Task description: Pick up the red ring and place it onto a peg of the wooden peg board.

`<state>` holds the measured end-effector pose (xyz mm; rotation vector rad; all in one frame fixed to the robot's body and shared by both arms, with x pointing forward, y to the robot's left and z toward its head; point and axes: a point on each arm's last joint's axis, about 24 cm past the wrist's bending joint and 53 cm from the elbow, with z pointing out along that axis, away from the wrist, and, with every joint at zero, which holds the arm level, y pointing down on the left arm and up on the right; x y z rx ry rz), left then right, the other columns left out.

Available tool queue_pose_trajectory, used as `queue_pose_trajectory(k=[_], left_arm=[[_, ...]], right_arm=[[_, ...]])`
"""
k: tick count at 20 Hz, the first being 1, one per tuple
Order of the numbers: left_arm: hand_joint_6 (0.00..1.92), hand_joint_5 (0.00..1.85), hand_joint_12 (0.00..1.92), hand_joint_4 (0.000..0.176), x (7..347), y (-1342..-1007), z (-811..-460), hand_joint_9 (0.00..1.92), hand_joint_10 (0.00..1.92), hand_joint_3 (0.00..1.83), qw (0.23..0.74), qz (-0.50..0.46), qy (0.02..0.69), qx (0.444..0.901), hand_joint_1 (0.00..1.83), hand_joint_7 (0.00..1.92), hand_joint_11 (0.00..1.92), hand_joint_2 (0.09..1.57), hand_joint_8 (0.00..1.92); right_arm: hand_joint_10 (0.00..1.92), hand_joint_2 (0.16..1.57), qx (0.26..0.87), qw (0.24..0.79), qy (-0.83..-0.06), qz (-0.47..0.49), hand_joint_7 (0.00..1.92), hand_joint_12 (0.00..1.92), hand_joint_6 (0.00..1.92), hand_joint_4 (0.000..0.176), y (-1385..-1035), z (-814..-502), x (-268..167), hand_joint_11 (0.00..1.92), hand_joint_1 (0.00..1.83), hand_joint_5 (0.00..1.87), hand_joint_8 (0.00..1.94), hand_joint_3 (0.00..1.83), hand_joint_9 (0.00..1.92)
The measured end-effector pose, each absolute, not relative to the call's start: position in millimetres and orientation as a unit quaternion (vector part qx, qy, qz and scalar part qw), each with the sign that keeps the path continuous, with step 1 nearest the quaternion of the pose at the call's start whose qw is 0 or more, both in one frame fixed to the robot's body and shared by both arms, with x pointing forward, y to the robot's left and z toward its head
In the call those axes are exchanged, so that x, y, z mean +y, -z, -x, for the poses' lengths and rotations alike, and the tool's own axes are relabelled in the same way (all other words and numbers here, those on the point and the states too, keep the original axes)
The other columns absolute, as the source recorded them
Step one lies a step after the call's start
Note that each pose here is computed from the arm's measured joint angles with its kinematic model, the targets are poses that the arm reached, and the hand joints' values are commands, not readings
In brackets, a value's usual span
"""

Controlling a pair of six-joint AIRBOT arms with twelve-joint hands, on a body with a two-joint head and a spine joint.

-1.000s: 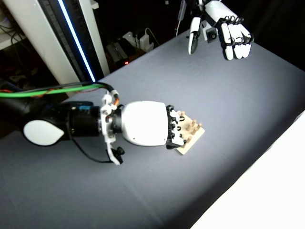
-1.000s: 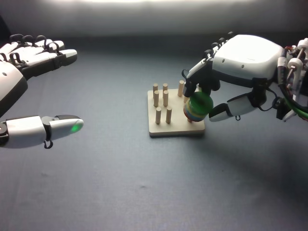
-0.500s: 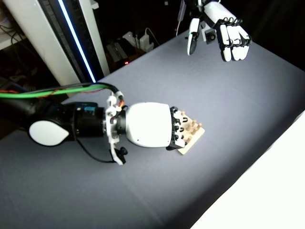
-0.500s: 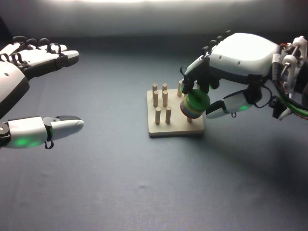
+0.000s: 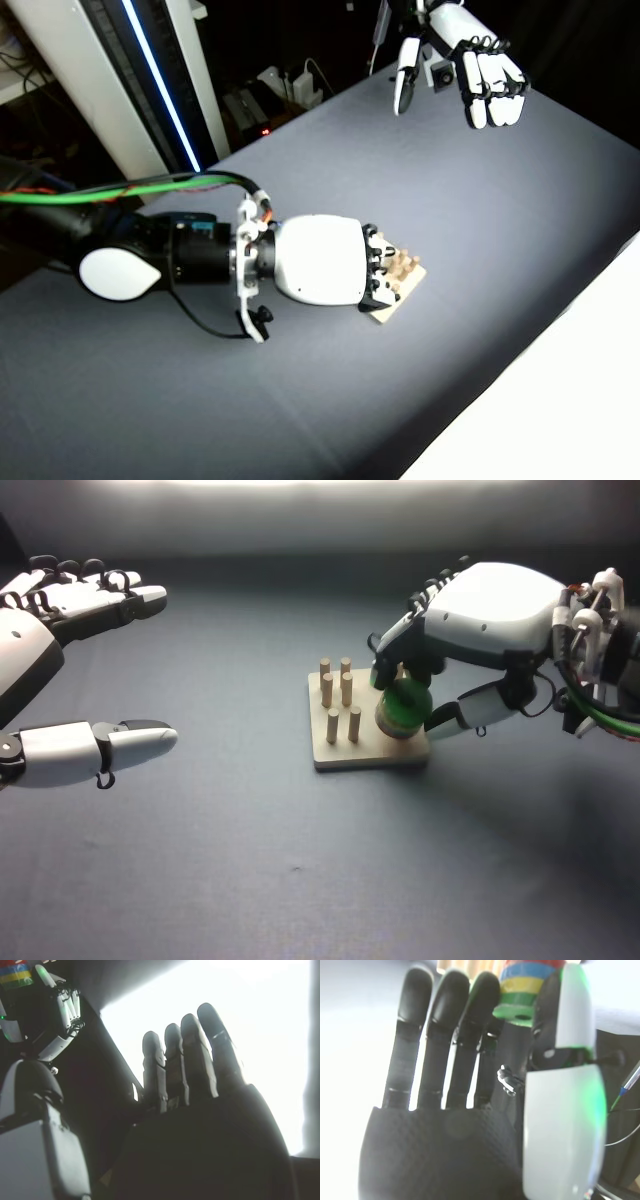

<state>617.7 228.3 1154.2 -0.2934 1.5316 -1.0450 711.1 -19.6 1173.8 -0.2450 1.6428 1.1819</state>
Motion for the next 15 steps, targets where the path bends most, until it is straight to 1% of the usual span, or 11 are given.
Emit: queue_pose_trajectory(k=[2, 3, 6, 7, 8, 9, 10, 11, 12, 13, 15], left_arm=[[0.0, 0.38, 0.83, 0.0, 228, -1154, -618, 0.24, 0.0, 0.0, 0.591, 0.126, 0.449, 0.658, 0.66, 0.26, 0.0, 1.0, 0.0], [0.0, 0.38, 0.83, 0.0, 228, -1154, -618, 0.23, 0.0, 0.0, 0.591, 0.126, 0.449, 0.658, 0.64, 0.26, 0.0, 1.0, 0.0], [0.0, 0.38, 0.83, 0.0, 229, -1154, -618, 0.24, 0.0, 0.0, 0.591, 0.128, 0.449, 0.657, 0.65, 0.27, 0.0, 1.0, 0.0], [0.0, 0.38, 0.82, 0.0, 229, -1155, -618, 0.24, 0.0, 0.0, 0.591, 0.129, 0.45, 0.657, 0.63, 0.27, 0.0, 1.0, 0.01], [0.0, 0.36, 0.79, 0.01, 230, -1155, -618, 0.23, 0.0, 0.0, 0.592, 0.13, 0.45, 0.656, 0.62, 0.26, 0.0, 1.0, 0.0], [0.0, 0.37, 0.79, 0.0, 229, -1157, -617, 0.22, 0.0, 0.0, 0.593, 0.132, 0.453, 0.652, 0.63, 0.26, 0.0, 1.0, 0.0], [0.01, 0.39, 0.86, 0.0, 229, -1159, -617, 0.25, 0.01, 0.0, 0.594, 0.132, 0.456, 0.649, 0.6, 0.27, 0.0, 1.0, 0.0], [0.0, 0.39, 0.92, 0.0, 229, -1163, -616, 0.29, 0.02, 0.0, 0.597, 0.134, 0.462, 0.642, 0.57, 0.29, 0.0, 0.99, 0.0], [0.0, 0.39, 0.95, 0.0, 228, -1166, -615, 0.29, 0.01, 0.0, 0.598, 0.135, 0.468, 0.636, 0.6, 0.29, 0.0, 1.0, 0.0], [0.0, 0.37, 0.81, 0.0, 228, -1173, -613, 0.22, 0.01, 0.0, 0.602, 0.136, 0.478, 0.626, 0.63, 0.28, 0.0, 0.99, 0.0], [0.0, 0.3, 0.36, 0.0, 225, -1185, -608, 0.13, 0.0, 0.0, 0.609, 0.132, 0.493, 0.607, 0.79, 0.2, 0.0, 1.02, 0.0]], right_arm=[[0.35, 0.96, 0.682, 0.516, -0.505, 0.113, 0.54, 1.16, 0.01, 0.06, -1174, -700, -8, 0.28, 1.13, 0.52, 0.03, 0.0, 0.54], [0.27, 0.94, 0.676, 0.514, -0.515, 0.116, 0.51, 1.18, 0.0, 0.076, -1177, -695, -3, 0.24, 1.11, 0.48, 0.01, 0.0, 0.52], [0.08, 0.97, 0.65, 0.516, -0.547, 0.112, 0.48, 1.19, 0.0, 0.085, -1197, -683, -2, 0.19, 1.0, 0.47, 0.0, 0.0, 0.56], [0.06, 0.96, 0.644, 0.519, -0.551, 0.109, 0.49, 1.17, 0.0, 0.064, -1202, -681, -7, 0.15, 0.97, 0.46, 0.0, 0.0, 0.55], [0.05, 0.95, 0.636, 0.525, -0.557, 0.099, 0.49, 1.16, 0.0, 0.054, -1208, -682, -18, 0.11, 0.96, 0.46, 0.0, 0.0, 0.54], [0.04, 0.94, 0.63, 0.53, -0.561, 0.081, 0.5, 1.14, 0.0, 0.027, -1212, -683, -36, 0.06, 0.94, 0.45, 0.01, 0.0, 0.52], [0.02, 0.93, 0.629, 0.532, -0.562, 0.073, 0.5, 1.06, 0.0, 0.026, -1212, -682, -46, 0.06, 0.94, 0.45, 0.0, 0.0, 0.51], [0.01, 0.94, 0.624, 0.535, -0.567, 0.055, 0.49, 1.07, 0.0, 0.034, -1213, -679, -65, 0.05, 0.94, 0.43, 0.0, 0.0, 0.5], [0.01, 0.95, 0.62, 0.536, -0.571, 0.045, 0.48, 1.03, 0.0, 0.024, -1213, -675, -76, 0.06, 0.97, 0.41, 0.0, 0.0, 0.5], [0.01, 0.96, 0.612, 0.539, -0.578, 0.036, 0.51, 0.96, 0.0, 0.0, -1215, -667, -90, 0.12, 0.98, 0.43, 0.0, 0.0, 0.53], [0.01, 1.0, 0.592, 0.546, -0.593, 0.011, 0.55, 0.85, 0.0, 0.0, -1222, -656, -115, 0.19, 0.91, 0.43, 0.0, 0.0, 0.57]])
